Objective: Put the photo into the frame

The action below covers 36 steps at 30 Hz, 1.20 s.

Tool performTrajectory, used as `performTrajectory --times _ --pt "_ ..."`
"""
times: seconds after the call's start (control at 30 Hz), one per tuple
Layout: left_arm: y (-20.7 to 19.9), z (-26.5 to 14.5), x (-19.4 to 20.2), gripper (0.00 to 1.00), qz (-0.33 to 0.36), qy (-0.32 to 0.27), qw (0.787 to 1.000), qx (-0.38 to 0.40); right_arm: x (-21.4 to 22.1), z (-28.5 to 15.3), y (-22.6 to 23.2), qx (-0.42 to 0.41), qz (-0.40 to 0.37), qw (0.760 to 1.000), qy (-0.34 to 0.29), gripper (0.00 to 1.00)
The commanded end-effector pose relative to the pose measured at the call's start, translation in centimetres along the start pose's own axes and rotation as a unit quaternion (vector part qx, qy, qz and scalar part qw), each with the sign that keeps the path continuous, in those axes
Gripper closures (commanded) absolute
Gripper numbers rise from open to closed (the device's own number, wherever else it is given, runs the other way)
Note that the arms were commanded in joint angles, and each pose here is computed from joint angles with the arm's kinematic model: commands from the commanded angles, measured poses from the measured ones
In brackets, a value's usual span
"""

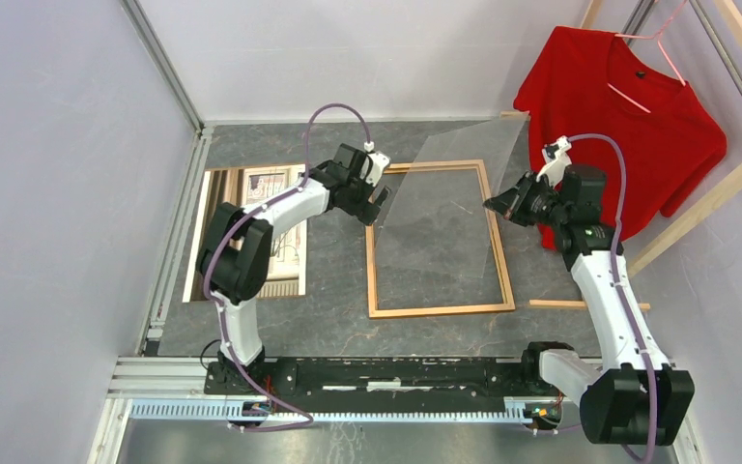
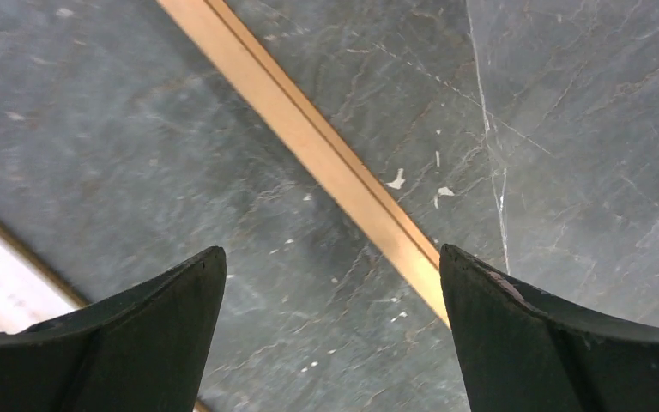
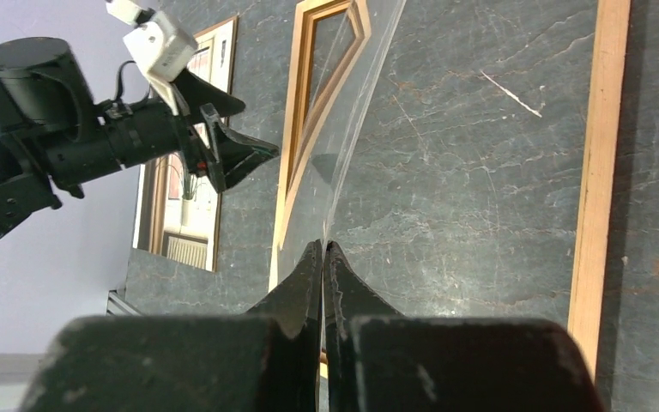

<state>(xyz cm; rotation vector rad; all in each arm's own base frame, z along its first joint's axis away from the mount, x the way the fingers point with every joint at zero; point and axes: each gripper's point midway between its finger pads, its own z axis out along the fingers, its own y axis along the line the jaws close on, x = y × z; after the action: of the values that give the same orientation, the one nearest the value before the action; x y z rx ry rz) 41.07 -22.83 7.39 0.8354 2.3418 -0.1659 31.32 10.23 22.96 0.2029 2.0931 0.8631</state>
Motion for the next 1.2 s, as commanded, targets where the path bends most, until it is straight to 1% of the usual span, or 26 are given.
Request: performTrajectory --times 0.0,0.13,0.2,0.27,0.3,0.4,0.47,0.53,0.7,0.83,0.93,1.0,1.17 --pt "-2.1 2.0 1.8 0.00 -0.051 0.042 0.997 0.042 -1.3 -1.1 1.1 -0.012 -0.031 0.999 -0.021 1.00" --pt "-2.3 3.1 2.4 0.01 -0.053 0.053 0.996 0.041 -0.8 -1.4 0.9 -0.010 -0.032 0.999 -0.016 1.00" --pt "-2.8 3.7 2.8 0.04 -0.051 0.058 0.996 0.048 -0.4 -1.3 0.8 -0.012 -0.030 0.999 -0.012 1.00" --pt "-2.8 4.2 3.2 0.11 -0.049 0.065 0.996 0.048 0.0 -1.2 0.6 -0.017 -0.024 1.000 -0.007 1.00" --pt "-2.7 4.4 3.5 0.18 -0.047 0.069 0.996 0.044 0.2 -1.1 0.7 -0.022 -0.021 1.000 -0.004 1.00" --pt "-1.9 4.4 4.6 0.31 -0.031 0.079 0.996 0.024 0.8 -0.8 0.8 -0.036 -0.011 0.999 0.002 1.00" --pt "-1.1 4.1 5.3 0.36 -0.016 0.083 0.996 0.005 1.0 -0.6 0.9 -0.045 -0.005 0.999 0.002 1.00" --pt "-0.2 3.7 6.0 0.38 -0.001 0.088 0.996 -0.019 1.4 -0.4 1.1 -0.056 0.005 0.998 0.006 1.00" --pt "1.4 2.7 7.7 0.39 0.025 0.095 0.994 -0.041 2.2 0.0 1.5 -0.087 0.029 0.996 0.005 1.00" --pt "2.0 2.2 9.7 0.41 0.037 0.109 0.993 -0.036 3.0 0.3 1.3 -0.095 0.039 0.995 0.010 1.00" --pt "2.6 1.9 10.7 0.41 0.053 0.108 0.992 -0.042 3.5 0.5 1.3 -0.102 0.047 0.994 0.015 1.00" --pt "2.8 1.8 10.8 0.42 0.061 0.104 0.991 -0.049 3.7 0.7 1.3 -0.105 0.053 0.993 0.016 1.00" --pt "3.5 1.9 10.4 0.50 0.072 0.103 0.990 -0.063 4.0 0.8 1.9 -0.114 0.058 0.992 0.019 1.00"
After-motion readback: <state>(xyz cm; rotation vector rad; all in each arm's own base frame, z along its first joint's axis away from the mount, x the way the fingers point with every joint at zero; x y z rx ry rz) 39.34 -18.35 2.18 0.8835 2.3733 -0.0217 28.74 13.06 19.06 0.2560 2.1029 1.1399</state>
